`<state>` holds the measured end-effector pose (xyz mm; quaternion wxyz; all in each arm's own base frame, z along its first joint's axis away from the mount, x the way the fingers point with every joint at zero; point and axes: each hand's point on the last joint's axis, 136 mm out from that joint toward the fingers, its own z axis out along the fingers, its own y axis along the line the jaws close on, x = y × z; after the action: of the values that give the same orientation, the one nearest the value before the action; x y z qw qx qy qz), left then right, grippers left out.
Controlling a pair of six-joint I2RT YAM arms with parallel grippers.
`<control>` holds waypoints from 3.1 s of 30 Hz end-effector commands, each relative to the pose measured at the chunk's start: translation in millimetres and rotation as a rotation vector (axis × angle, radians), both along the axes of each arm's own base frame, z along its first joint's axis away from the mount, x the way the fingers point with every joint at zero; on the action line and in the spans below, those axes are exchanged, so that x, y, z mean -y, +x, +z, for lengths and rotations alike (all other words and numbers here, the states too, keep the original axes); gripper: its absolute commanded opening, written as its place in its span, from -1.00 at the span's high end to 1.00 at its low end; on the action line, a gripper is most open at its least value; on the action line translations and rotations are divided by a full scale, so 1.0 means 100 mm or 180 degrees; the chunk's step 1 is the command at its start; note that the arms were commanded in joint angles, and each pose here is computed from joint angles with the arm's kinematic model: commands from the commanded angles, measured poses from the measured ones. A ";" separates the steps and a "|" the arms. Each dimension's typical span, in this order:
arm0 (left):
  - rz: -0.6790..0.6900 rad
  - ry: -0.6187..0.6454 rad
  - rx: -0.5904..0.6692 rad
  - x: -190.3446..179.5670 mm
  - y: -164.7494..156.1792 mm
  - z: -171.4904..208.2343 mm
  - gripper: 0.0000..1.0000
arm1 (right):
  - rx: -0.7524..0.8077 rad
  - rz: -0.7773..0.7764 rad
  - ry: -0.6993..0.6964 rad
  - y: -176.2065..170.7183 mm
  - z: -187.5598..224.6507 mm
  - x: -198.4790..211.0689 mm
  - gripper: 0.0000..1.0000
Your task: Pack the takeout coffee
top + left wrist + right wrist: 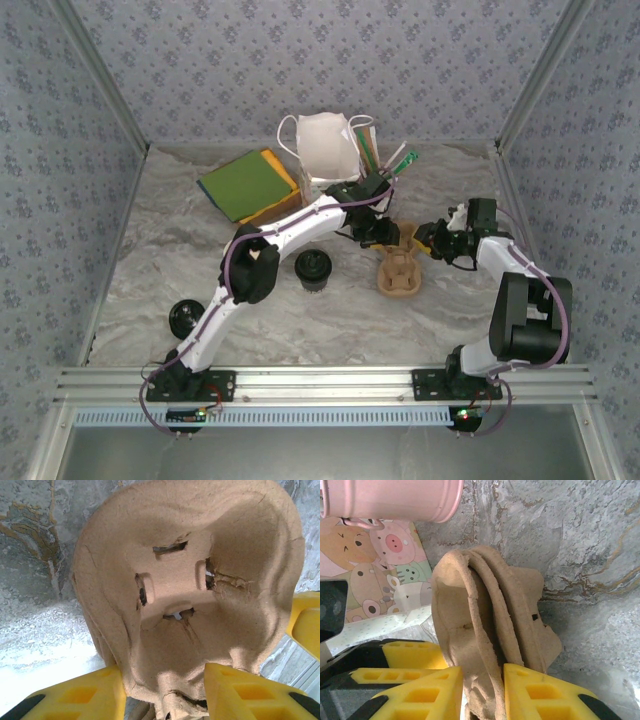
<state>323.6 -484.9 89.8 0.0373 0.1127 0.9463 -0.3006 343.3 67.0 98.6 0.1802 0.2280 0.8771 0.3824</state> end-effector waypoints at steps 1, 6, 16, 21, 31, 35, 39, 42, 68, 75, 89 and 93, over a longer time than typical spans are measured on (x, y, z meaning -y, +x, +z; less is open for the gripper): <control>-0.0106 -0.0198 0.0036 0.15 -0.02 0.15 0.12 | -0.0137 0.0175 0.0118 -0.09 -0.03 -0.14 0.42; -0.0105 -0.0199 0.0045 0.15 -0.02 0.17 0.12 | -0.0279 0.0203 -0.0142 -0.14 -0.16 -0.12 0.25; -0.0118 -0.0190 0.0039 0.15 -0.03 0.17 0.12 | -0.0044 0.0159 0.0183 -0.05 0.05 -0.17 0.34; -0.0123 -0.0191 0.0047 0.15 -0.03 0.17 0.12 | 0.0059 0.0144 0.0245 -0.05 0.17 -0.15 0.41; -0.0112 -0.0176 0.0044 0.14 -0.03 0.16 0.12 | -0.0173 0.0168 0.0119 -0.12 -0.08 -0.13 0.34; -0.0118 -0.0182 0.0050 0.14 -0.03 0.18 0.12 | -0.0199 0.0161 0.0061 -0.12 -0.11 -0.11 0.31; -0.0115 -0.0179 0.0049 0.14 -0.03 0.18 0.12 | -0.0259 0.0196 -0.0073 -0.15 -0.18 -0.09 0.38; -0.0106 -0.0184 0.0073 0.13 -0.02 0.21 0.12 | -0.0257 0.0201 -0.0100 -0.15 -0.19 -0.09 0.50; -0.0065 -0.0223 0.0431 -0.18 -0.06 1.03 -0.14 | 0.0131 -0.0036 0.0025 -0.37 0.38 0.07 0.86; -0.0401 -0.0080 0.0418 -0.35 -0.37 1.05 -0.08 | 0.0287 -0.0114 -0.0032 -0.38 0.58 0.14 0.85; -0.0846 0.0314 0.0310 -0.46 -0.75 0.70 0.10 | 0.0436 -0.0128 0.0025 -0.34 0.80 0.13 0.83; -0.0830 0.0253 0.0277 -0.42 -0.75 0.69 0.24 | 0.0472 -0.0121 0.0030 -0.35 0.84 0.13 0.83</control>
<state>248.9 -444.8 157.5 0.0354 0.2448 0.9335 -0.2598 308.8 52.8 165.1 0.2426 0.2208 0.8620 0.3864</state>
